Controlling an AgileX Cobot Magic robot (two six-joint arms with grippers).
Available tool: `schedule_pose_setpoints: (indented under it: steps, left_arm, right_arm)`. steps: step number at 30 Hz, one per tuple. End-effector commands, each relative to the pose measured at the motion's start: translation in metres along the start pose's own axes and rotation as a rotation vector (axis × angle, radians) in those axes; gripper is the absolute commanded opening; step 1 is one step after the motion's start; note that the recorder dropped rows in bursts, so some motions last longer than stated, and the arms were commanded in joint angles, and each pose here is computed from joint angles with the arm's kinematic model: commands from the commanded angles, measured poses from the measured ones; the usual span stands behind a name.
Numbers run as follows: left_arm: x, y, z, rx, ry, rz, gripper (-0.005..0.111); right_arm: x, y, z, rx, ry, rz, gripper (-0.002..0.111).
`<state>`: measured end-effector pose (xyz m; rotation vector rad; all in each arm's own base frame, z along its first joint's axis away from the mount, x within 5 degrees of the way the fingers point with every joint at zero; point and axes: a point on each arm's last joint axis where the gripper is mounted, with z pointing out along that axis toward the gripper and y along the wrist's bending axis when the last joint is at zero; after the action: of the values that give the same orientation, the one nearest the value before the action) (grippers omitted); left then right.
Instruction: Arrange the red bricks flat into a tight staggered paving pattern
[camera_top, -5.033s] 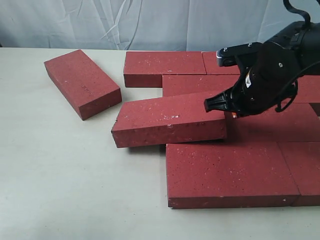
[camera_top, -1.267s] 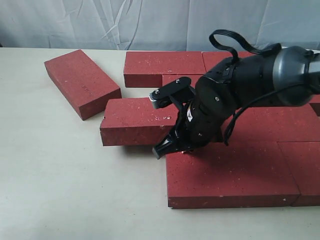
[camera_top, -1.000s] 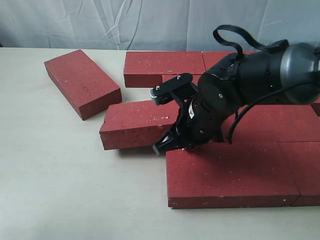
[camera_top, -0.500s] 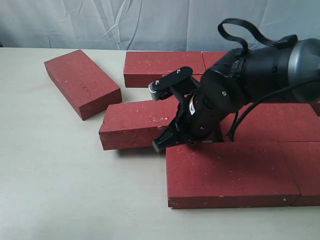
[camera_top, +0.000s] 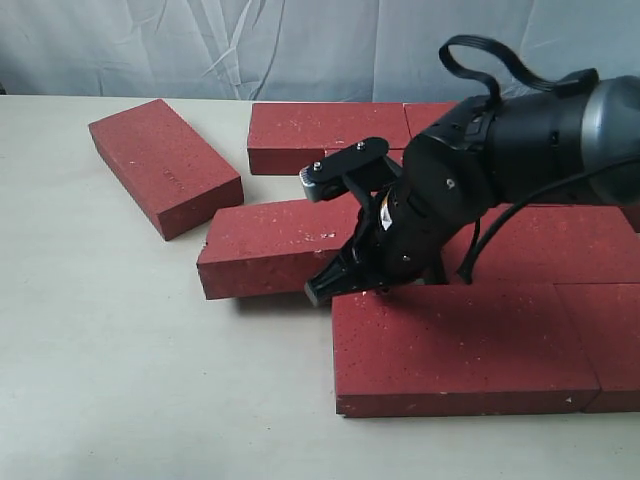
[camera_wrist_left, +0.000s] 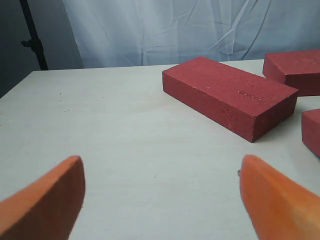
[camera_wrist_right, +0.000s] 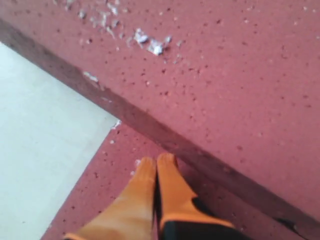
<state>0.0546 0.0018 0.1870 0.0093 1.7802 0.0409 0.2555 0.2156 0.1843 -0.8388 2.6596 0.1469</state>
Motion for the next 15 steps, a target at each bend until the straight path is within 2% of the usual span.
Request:
schedule_pose_setpoints:
  steps: [1, 8, 11, 15]
  left_arm:
    - [0.0, 0.0, 0.0, 0.002, -0.011, -0.007, 0.079]
    - [0.0, 0.0, 0.0, 0.002, -0.011, -0.007, 0.079]
    - [0.0, 0.0, 0.0, 0.002, -0.011, -0.007, 0.079]
    - [0.0, 0.0, 0.0, 0.002, -0.011, -0.007, 0.079]
  right_arm:
    - [-0.005, -0.002, -0.036, -0.01, -0.111, 0.001, -0.001]
    - [-0.002, -0.009, -0.055, 0.059, -0.122, -0.06, -0.001]
    - [0.0, -0.03, -0.053, 0.203, -0.092, 0.02, -0.001]
    - [0.001, -0.049, -0.047, 0.24, -0.068, 0.094, -0.001]
